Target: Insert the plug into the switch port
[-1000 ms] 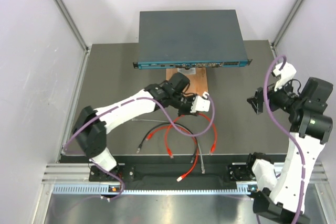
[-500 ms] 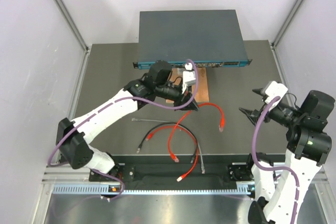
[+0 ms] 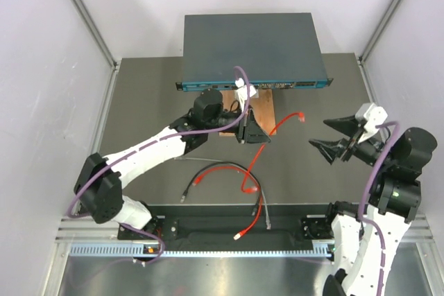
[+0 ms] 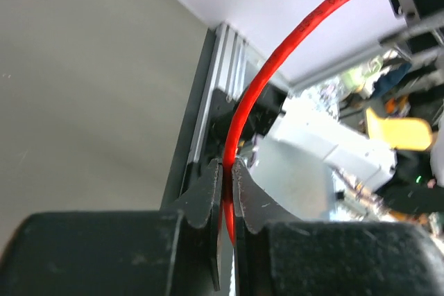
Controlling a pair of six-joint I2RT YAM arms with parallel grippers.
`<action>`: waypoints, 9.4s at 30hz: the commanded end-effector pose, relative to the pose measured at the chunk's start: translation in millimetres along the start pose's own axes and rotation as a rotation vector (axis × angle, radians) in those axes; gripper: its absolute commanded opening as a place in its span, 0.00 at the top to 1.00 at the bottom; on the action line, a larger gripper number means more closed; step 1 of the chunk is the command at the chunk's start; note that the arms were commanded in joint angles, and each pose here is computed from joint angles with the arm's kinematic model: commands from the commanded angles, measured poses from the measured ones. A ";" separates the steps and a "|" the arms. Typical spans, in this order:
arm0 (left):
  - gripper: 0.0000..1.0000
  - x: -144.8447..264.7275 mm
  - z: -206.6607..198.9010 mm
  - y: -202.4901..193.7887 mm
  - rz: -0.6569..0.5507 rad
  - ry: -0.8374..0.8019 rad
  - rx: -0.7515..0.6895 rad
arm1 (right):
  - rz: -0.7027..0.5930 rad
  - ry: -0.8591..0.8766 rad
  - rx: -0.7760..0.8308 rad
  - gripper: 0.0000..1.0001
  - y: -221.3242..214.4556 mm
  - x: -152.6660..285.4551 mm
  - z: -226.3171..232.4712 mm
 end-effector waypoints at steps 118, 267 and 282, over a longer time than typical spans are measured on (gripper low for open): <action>1.00 31.0 -104.4 37.3 -0.109 0.138 -0.392 | 0.013 0.122 -0.152 0.16 52.8 -63.5 -30.6; 0.15 54.8 -89.0 112.1 -0.356 0.068 -0.184 | 0.493 0.202 -0.739 1.00 -32.7 -76.4 -76.3; 0.30 1.5 -88.1 95.5 -0.272 -0.022 0.045 | 0.319 0.355 -0.400 1.00 31.7 -88.1 -22.2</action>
Point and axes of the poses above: each gripper's point midway between its finger pads, its own x axis back along the fingers, its own z axis along the line the jaws close on, y = z × x, the point moved 9 cm from there along x, back along the fingers, and after that the axes turned 15 degrees about x, right-handed, at the moved point
